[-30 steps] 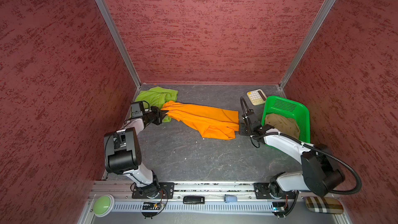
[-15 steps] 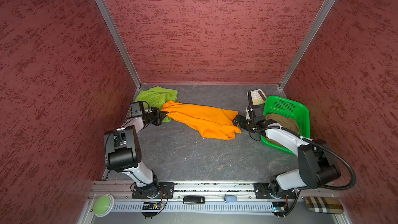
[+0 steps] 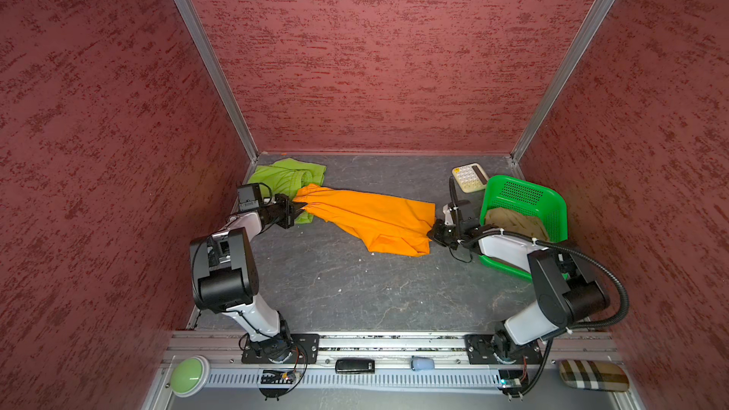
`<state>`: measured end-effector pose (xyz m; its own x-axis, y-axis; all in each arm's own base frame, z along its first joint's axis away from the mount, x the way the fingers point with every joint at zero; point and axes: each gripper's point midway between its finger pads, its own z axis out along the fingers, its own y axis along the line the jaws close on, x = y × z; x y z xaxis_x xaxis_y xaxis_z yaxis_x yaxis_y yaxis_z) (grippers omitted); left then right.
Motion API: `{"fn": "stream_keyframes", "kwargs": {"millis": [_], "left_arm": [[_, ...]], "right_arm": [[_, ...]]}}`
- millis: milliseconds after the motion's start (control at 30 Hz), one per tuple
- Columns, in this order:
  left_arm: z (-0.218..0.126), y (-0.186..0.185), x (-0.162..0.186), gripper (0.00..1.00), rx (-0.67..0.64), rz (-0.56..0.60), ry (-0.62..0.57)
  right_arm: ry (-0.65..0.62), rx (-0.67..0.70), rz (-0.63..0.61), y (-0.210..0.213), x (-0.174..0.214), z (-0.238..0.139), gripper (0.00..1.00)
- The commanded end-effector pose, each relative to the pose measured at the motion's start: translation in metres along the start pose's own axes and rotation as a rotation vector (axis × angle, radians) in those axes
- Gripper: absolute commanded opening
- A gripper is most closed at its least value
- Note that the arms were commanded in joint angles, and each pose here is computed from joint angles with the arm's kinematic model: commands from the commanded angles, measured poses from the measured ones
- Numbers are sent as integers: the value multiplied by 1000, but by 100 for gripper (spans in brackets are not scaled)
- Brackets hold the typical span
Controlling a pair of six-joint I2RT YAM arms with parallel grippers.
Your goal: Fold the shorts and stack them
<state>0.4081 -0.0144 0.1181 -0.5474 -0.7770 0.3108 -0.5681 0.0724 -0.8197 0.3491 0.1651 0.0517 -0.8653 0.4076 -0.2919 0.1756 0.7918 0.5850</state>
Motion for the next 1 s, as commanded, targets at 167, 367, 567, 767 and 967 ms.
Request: {"fn": "stream_keyframes", "kwargs": {"millis": [167,367,567,767,967], "left_arm": [[4,-87,-27,0,171,71,-8],[-22,-160,-30,0,309,161,-18],[-22,-103,-24,0,226,105,10],[-8,-11,3,0,96,22,74],[-4,34,19,0,54,-27,99]], "right_arm": [[-299,68,-179,63,-160,-56,0],[-494,95,-356,113,-214,-139,0],[-292,159,-354,48,-109,-83,0],[-176,199,-259,-9,-40,-58,33],[-193,169,-138,-3,-35,-74,81]]}}
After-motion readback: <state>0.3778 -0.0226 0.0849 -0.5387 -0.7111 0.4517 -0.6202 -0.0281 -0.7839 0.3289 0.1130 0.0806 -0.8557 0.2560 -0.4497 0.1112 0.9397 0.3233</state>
